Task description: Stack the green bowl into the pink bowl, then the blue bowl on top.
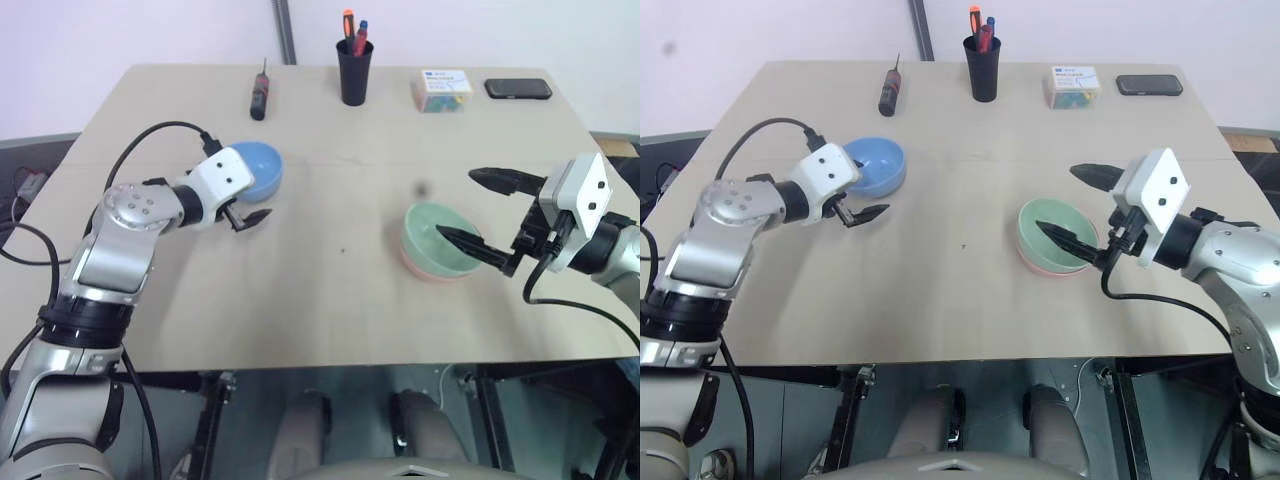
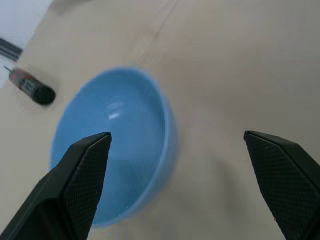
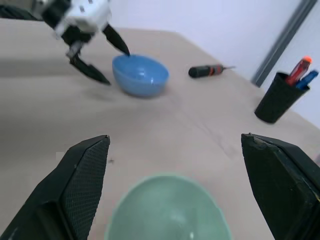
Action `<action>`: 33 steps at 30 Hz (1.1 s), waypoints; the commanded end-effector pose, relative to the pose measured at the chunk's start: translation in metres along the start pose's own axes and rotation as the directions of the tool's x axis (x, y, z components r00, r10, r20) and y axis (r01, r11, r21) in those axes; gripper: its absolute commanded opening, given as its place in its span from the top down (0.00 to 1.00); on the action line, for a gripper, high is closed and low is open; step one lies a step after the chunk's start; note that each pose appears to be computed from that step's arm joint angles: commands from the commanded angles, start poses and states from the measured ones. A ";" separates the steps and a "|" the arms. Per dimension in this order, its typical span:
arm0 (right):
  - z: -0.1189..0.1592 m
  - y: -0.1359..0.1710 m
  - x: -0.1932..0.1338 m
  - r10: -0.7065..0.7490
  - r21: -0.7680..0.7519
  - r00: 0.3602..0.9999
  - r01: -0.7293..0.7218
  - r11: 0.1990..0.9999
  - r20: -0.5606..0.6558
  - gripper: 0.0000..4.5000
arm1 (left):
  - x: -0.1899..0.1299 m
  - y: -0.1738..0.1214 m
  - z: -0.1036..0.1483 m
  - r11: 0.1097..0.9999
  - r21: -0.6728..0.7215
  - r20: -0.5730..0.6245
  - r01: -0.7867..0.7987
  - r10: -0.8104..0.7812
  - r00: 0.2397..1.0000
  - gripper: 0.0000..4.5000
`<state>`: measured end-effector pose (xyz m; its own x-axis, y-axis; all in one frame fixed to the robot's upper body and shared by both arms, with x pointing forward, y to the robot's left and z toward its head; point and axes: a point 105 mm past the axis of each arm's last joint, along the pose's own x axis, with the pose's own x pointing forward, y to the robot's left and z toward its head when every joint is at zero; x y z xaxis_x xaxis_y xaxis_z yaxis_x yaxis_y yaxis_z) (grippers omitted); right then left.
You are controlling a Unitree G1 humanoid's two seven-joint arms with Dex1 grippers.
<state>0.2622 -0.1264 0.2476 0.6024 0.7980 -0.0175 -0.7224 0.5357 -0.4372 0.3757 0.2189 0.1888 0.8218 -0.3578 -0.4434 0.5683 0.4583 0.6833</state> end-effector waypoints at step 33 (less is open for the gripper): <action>-0.021 0.004 -0.057 -0.323 -0.097 0.934 0.311 0.945 -0.151 0.00 | 0.004 -0.057 0.205 0.797 0.460 0.490 0.390 -0.595 0.637 0.99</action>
<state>0.2397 -0.1736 0.2144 0.8262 0.5601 -0.0613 -0.5234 0.7226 -0.4517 0.3451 0.0344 0.2633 0.2254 -0.8883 -0.4002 0.7864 -0.0766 0.6130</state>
